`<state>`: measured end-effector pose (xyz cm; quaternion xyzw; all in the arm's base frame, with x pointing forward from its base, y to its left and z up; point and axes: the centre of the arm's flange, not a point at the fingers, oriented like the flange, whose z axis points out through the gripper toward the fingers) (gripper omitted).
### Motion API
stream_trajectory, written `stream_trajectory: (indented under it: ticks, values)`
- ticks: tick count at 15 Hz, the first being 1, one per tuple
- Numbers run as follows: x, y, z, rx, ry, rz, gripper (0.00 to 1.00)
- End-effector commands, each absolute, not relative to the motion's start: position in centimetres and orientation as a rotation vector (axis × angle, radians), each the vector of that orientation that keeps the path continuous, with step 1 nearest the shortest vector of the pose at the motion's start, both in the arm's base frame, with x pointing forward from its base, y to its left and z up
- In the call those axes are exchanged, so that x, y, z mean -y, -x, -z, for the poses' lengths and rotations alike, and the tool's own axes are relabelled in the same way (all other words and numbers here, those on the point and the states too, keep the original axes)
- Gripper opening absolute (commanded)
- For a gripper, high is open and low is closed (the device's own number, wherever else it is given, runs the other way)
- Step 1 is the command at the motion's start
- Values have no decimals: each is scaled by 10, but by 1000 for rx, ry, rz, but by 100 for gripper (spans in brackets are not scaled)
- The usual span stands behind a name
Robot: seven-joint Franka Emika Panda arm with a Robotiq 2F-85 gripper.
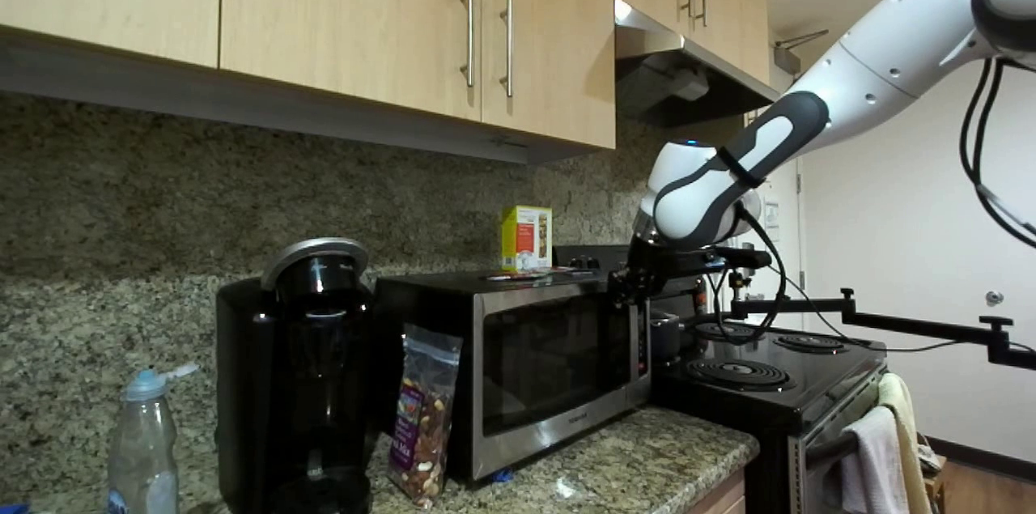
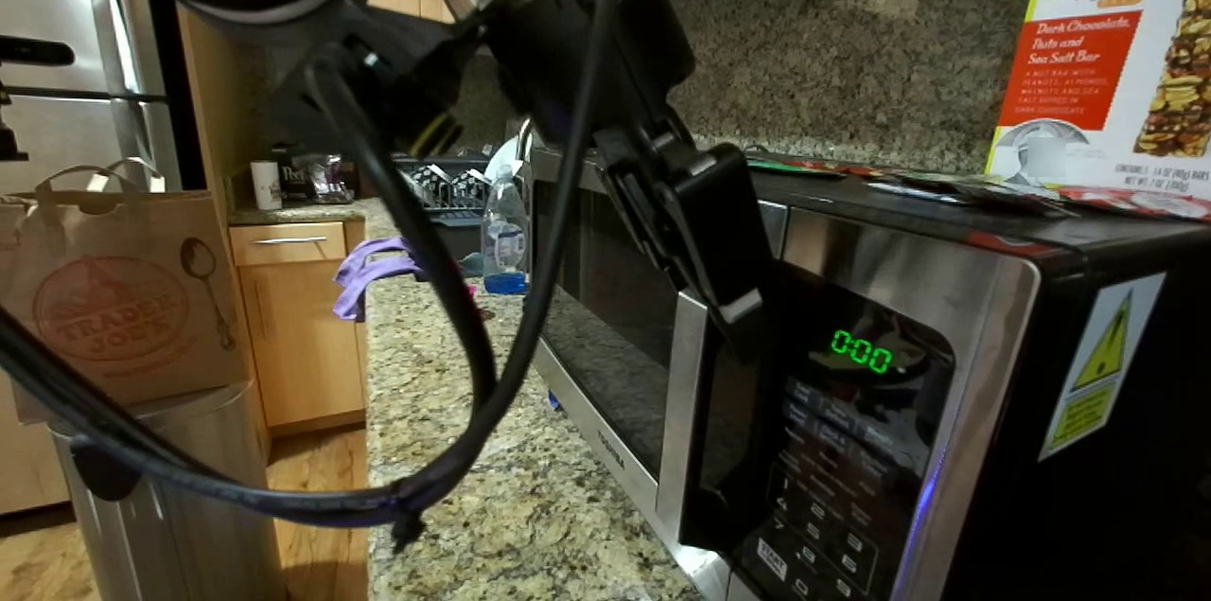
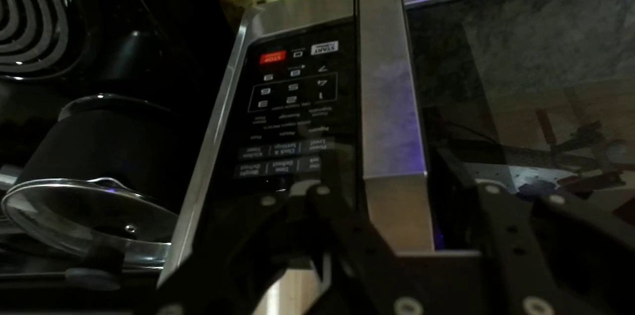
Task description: Open the microwave door
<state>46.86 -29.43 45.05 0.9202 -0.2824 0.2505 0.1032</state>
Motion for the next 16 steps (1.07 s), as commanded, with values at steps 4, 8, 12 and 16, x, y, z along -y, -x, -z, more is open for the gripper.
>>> stream_trajectory:
  ticks: [4,8,12,16]
  values:
    - [311,-457,-448,586,-2820,-808,16]
    - [328,-412,-441,500,-2871,-953,15]
    - [318,-367,-434,534,-2892,-1017,15]
    - [306,-354,-437,631,-2942,-1016,57]
